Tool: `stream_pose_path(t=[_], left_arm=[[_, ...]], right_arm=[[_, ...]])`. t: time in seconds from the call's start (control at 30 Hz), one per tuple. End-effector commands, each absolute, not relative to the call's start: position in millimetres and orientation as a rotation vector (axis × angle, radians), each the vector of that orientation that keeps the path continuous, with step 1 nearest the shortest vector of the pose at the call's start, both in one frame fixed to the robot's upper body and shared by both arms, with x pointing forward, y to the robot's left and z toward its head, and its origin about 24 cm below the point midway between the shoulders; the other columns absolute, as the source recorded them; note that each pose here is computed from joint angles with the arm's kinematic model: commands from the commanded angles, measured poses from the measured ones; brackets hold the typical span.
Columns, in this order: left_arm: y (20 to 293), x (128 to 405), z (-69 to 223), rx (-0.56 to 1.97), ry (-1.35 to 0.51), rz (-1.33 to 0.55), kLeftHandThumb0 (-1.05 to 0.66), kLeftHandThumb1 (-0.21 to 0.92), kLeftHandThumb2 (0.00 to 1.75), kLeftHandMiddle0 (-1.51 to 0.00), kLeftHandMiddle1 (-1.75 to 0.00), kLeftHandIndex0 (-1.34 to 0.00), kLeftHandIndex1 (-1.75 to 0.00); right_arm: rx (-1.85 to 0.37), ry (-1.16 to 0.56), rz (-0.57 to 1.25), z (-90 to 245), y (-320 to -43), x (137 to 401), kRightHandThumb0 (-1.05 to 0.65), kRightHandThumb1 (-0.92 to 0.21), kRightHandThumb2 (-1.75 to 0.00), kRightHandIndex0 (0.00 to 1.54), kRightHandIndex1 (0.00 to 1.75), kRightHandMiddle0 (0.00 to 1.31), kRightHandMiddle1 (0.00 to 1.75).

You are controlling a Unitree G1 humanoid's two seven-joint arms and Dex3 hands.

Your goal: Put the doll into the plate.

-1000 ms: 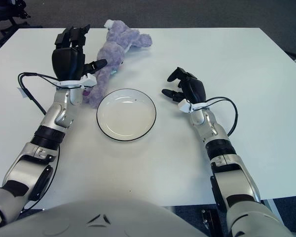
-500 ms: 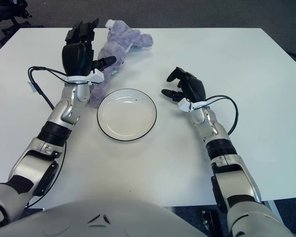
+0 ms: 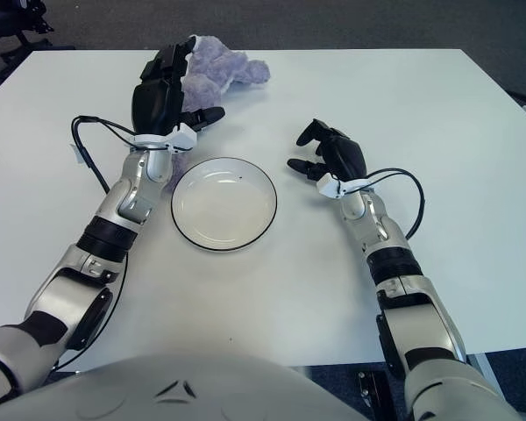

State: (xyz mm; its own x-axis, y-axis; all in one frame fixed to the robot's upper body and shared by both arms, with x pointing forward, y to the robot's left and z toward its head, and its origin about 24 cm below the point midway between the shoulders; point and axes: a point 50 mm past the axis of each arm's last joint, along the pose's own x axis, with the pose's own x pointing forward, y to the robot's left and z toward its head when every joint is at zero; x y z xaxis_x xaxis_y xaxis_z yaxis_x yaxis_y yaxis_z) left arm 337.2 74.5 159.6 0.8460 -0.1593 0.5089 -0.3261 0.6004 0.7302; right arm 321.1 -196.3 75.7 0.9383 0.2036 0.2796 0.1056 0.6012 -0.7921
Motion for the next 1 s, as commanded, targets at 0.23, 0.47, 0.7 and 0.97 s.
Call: stream_pose_path(t=[0.23, 0.47, 0.7, 0.97], left_arm=[[67, 345, 162, 0.999, -0.547, 0.064, -0.81, 0.92, 0.20, -0.30, -0.02, -0.10, -0.43], [63, 352, 158, 1.020, -0.529, 0.052, -0.82, 0.92, 0.23, -0.29, 0.00, -0.12, -0.37], [58, 361, 151, 1.058, -0.528, 0.058, -0.79, 0.92, 0.22, -0.28, 0.00, -0.16, -0.36], [57, 370, 150, 1.092, -0.521, 0.088, -0.71, 0.92, 0.15, -0.28, 0.00, -0.24, -0.30]], right_arm=[[-0.930, -0.330, 0.066, 72, -199, 320, -0.01, -0.92, -0.31, 0.49, 1.49, 0.31, 1.36], [-0.928, -0.326, 0.067, 72, -199, 320, -0.01, -0.92, -0.30, 0.50, 1.49, 0.31, 1.36], [-0.927, -0.321, 0.068, 71, -200, 320, -0.01, -0.92, -0.30, 0.50, 1.49, 0.32, 1.36], [-0.924, -0.316, 0.069, 71, -200, 320, -0.01, -0.92, -0.30, 0.50, 1.49, 0.32, 1.35]])
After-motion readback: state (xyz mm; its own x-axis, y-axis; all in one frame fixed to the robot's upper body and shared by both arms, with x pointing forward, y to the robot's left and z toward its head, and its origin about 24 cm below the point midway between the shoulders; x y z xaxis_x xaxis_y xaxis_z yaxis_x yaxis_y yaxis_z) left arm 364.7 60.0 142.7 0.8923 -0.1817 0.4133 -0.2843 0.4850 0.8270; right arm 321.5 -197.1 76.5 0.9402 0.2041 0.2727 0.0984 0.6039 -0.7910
